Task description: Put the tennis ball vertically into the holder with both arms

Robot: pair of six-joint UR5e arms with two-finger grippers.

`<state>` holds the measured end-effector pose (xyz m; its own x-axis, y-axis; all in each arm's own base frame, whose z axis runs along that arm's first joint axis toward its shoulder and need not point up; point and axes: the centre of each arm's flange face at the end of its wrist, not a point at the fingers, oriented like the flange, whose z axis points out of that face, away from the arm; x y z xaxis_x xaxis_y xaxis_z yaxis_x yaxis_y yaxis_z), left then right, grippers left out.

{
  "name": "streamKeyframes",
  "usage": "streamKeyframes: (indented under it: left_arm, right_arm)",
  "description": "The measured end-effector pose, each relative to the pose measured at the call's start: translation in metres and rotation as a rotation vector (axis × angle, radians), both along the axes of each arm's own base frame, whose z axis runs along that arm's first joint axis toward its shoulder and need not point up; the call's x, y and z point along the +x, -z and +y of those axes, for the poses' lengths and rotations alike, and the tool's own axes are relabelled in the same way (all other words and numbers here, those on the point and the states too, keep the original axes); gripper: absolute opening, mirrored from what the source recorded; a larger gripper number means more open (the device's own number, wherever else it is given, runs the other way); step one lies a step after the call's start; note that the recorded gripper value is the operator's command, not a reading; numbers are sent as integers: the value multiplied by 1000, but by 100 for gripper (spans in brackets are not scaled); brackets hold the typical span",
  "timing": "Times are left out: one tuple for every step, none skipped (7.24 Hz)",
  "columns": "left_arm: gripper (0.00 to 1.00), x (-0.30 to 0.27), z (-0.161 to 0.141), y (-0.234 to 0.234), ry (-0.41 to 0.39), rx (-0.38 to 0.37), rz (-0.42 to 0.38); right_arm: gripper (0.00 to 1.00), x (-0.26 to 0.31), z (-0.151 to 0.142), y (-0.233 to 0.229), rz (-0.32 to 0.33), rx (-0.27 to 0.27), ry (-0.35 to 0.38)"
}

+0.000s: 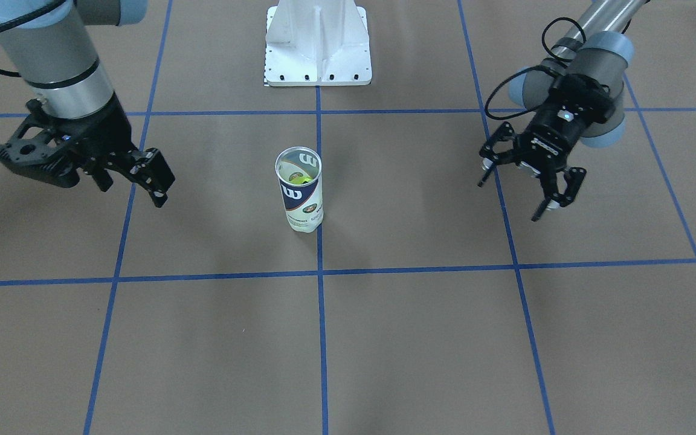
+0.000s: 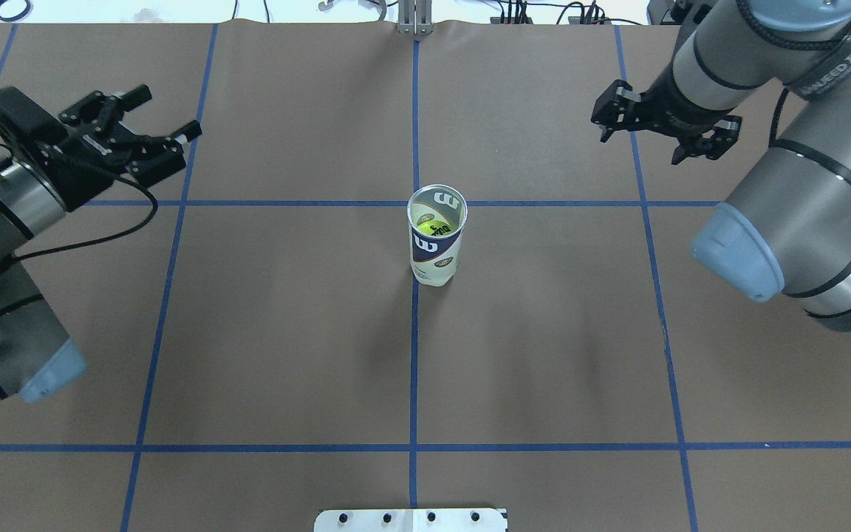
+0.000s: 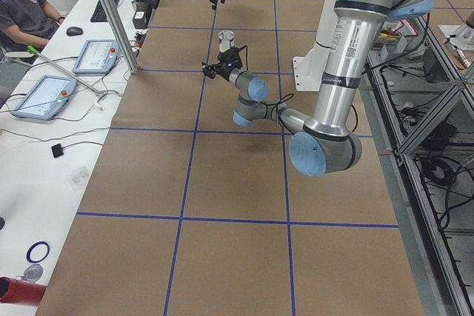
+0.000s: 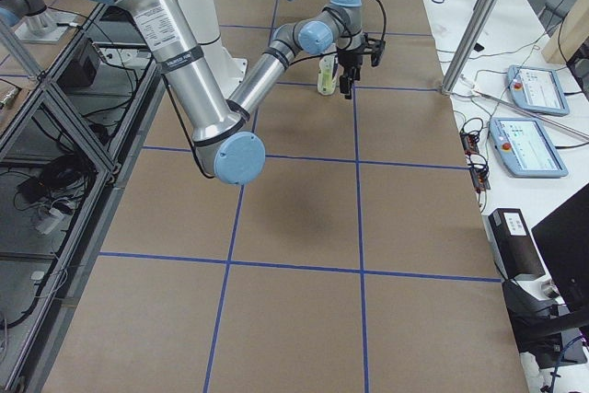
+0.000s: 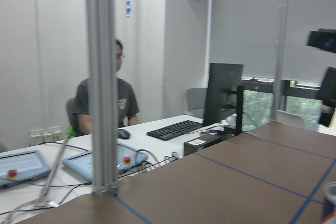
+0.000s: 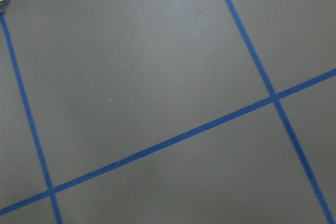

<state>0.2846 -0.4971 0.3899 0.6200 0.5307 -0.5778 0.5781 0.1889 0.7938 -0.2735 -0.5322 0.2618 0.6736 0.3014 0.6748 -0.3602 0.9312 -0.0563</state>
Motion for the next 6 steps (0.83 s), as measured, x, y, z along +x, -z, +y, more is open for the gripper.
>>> streamKeyframes:
  left_arm:
    - [99, -25, -30, -9, 42, -103, -82]
    - [99, -53, -64, -14, 35, -225, -164]
    - [98, -80, -97, -11, -13, -356, -228]
    - [97, -107, -124, -9, -91, -509, -273]
    - [95, -134, -139, -14, -180, -656, -289]
    - [99, -157, -143, -23, -251, -754, -290]
  right_arm:
    - [99, 20, -15, -26, 48, 19, 34]
    - [99, 38, -30, -47, 82, 29, 67]
    - [99, 56, -41, -63, 95, 38, 100]
    - [99, 77, -49, -80, 94, 46, 135]
    - [99, 100, -54, -100, 87, 53, 170]
    - [99, 121, -55, -118, 81, 58, 196]
